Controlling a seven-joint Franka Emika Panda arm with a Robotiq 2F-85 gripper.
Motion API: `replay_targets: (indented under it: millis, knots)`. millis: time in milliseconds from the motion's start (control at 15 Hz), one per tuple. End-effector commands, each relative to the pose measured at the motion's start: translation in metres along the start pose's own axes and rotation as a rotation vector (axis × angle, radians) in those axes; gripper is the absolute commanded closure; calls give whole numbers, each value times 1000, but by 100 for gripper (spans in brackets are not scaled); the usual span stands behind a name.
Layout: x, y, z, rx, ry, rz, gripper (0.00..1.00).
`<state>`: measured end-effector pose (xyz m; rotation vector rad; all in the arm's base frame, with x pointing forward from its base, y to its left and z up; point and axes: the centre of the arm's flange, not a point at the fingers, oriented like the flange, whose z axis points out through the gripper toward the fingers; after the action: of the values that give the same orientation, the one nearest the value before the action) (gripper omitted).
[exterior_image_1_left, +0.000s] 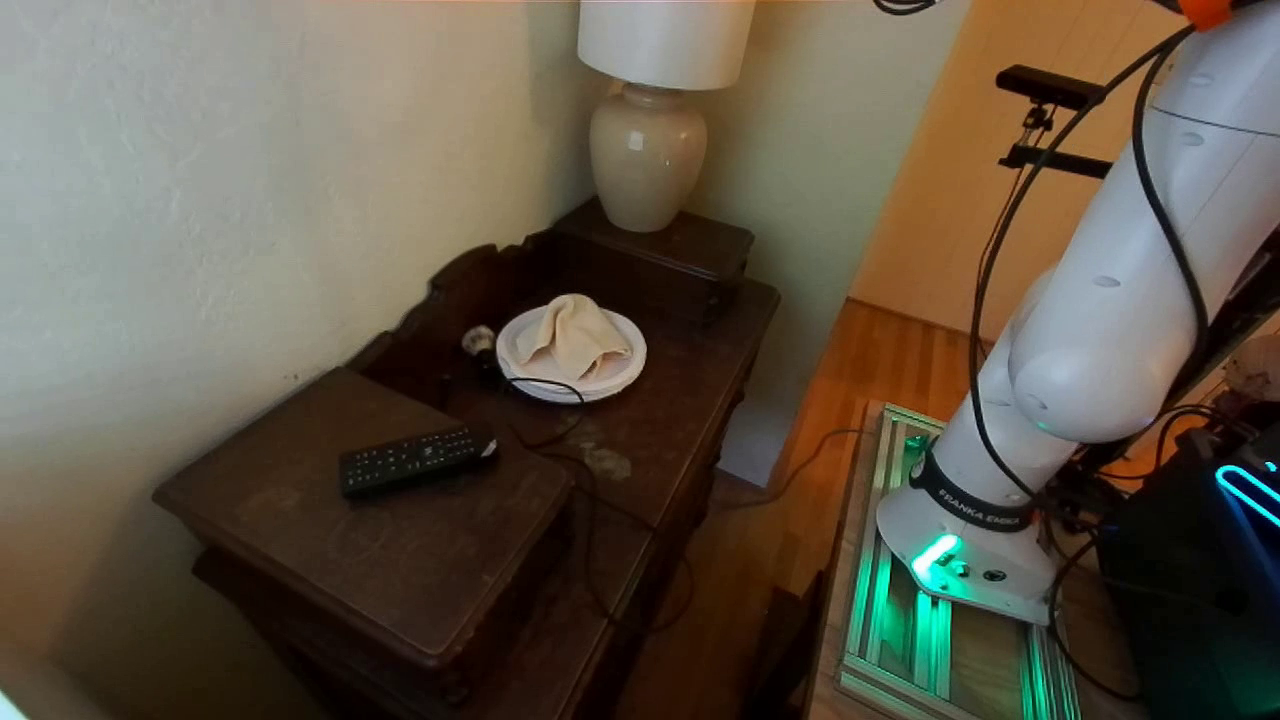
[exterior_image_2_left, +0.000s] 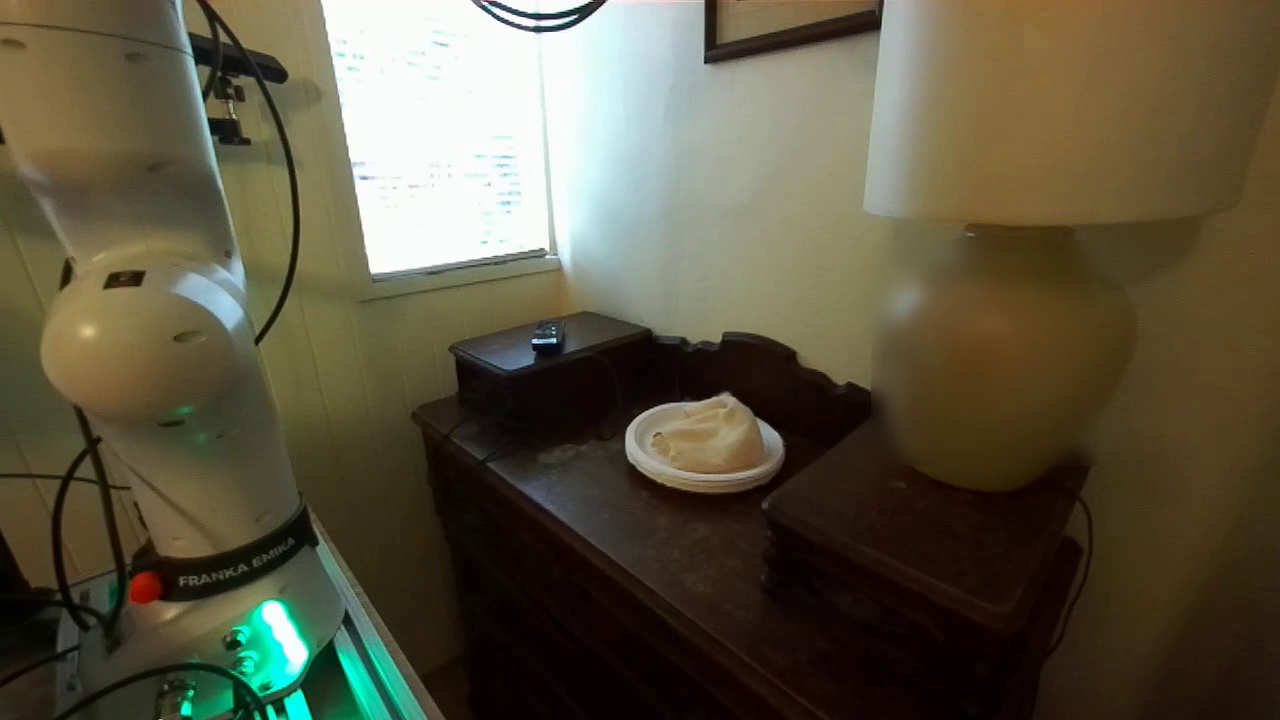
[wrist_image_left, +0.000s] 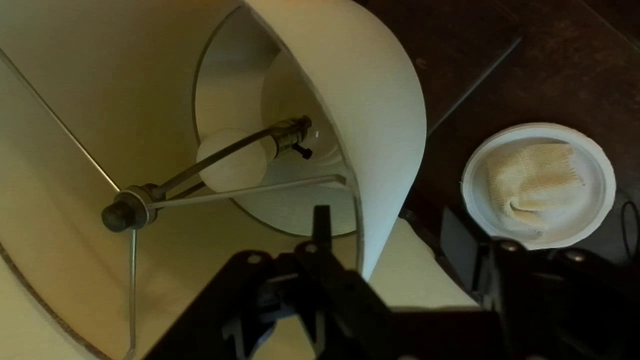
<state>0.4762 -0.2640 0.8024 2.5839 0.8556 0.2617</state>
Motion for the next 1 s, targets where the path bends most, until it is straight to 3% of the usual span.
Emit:
replay_targets:
  millis: [0,200,333,467,667,933]
  knots:
    - [0,22,-3,34,36,5,37]
    - [-2,28,-1,56,61,20,37]
    - [-4,30,0,74,73,28,49]
    - [-6,33,-1,94,69,39,55]
    - [-10,37,-4,125,54,52,53]
    - [-13,39,-9,140,40,61,66]
